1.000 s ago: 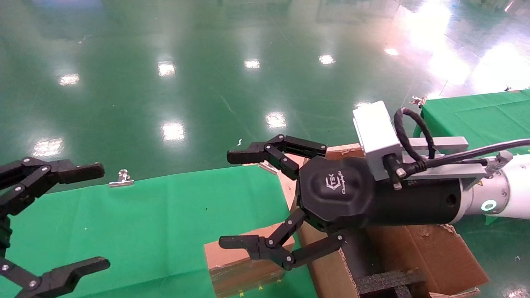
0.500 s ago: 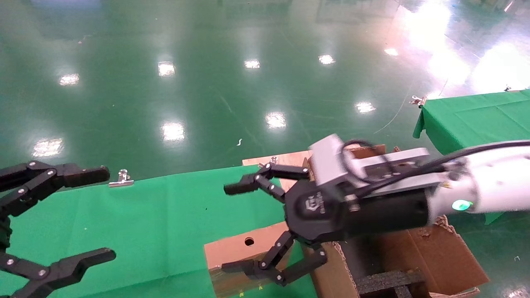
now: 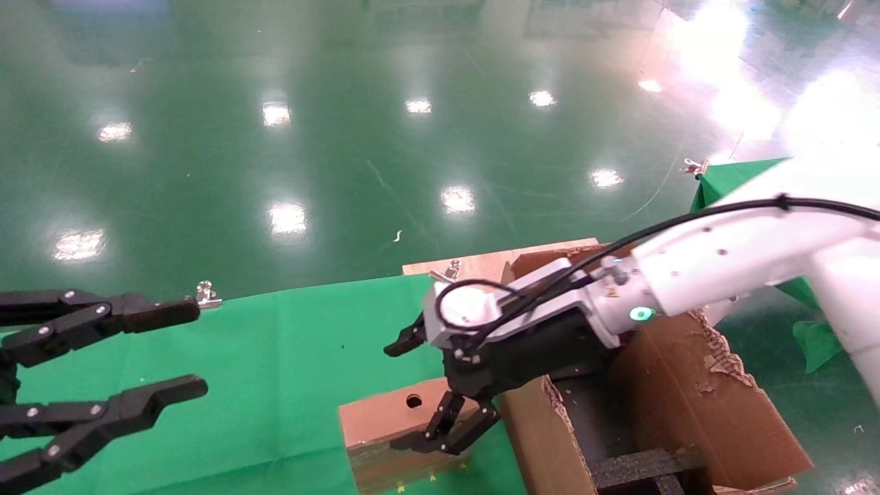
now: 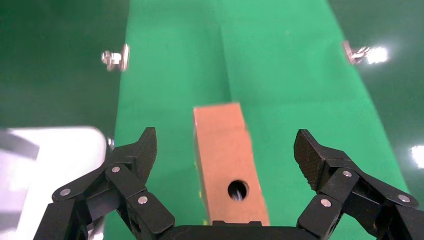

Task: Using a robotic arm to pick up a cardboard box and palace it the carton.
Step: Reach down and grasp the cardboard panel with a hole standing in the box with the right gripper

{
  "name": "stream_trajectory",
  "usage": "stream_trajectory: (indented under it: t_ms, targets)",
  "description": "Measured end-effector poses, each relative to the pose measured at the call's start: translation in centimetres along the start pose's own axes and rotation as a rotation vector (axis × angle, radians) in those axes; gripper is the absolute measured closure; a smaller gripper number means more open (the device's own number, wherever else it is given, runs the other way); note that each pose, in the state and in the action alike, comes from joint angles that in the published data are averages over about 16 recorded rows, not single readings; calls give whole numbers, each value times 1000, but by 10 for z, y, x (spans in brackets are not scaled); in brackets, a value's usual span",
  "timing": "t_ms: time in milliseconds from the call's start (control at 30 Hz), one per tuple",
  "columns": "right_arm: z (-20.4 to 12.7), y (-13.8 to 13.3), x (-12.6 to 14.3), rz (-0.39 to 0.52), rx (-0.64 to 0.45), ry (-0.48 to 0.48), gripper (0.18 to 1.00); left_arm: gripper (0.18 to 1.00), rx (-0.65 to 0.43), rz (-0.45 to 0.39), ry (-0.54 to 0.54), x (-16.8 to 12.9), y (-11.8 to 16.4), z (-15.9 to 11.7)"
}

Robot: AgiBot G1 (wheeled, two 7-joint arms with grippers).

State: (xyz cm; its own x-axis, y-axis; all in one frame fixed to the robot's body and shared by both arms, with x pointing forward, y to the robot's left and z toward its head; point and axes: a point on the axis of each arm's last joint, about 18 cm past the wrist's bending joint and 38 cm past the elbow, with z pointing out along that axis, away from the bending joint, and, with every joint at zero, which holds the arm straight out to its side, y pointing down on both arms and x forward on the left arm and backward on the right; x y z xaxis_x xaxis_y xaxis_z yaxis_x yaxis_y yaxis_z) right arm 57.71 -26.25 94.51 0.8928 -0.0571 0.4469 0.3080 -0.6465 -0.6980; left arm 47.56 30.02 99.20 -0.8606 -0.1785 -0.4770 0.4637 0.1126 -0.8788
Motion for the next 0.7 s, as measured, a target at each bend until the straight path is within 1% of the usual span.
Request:
stream_trajectory:
  t_ms: [133, 300, 500, 700]
  targets:
    - [12, 1, 7, -32, -72, -27, 178, 681, 0, 0, 0, 0, 0, 0]
    - [25, 2, 15, -89, -162, -63, 178, 796, 0, 0, 0, 0, 0, 0]
    - [36, 4, 21, -159, -251, -101, 178, 892, 0, 0, 0, 0, 0, 0]
    - [44, 6, 26, -212, -309, -126, 178, 955, 0, 0, 0, 0, 0, 0]
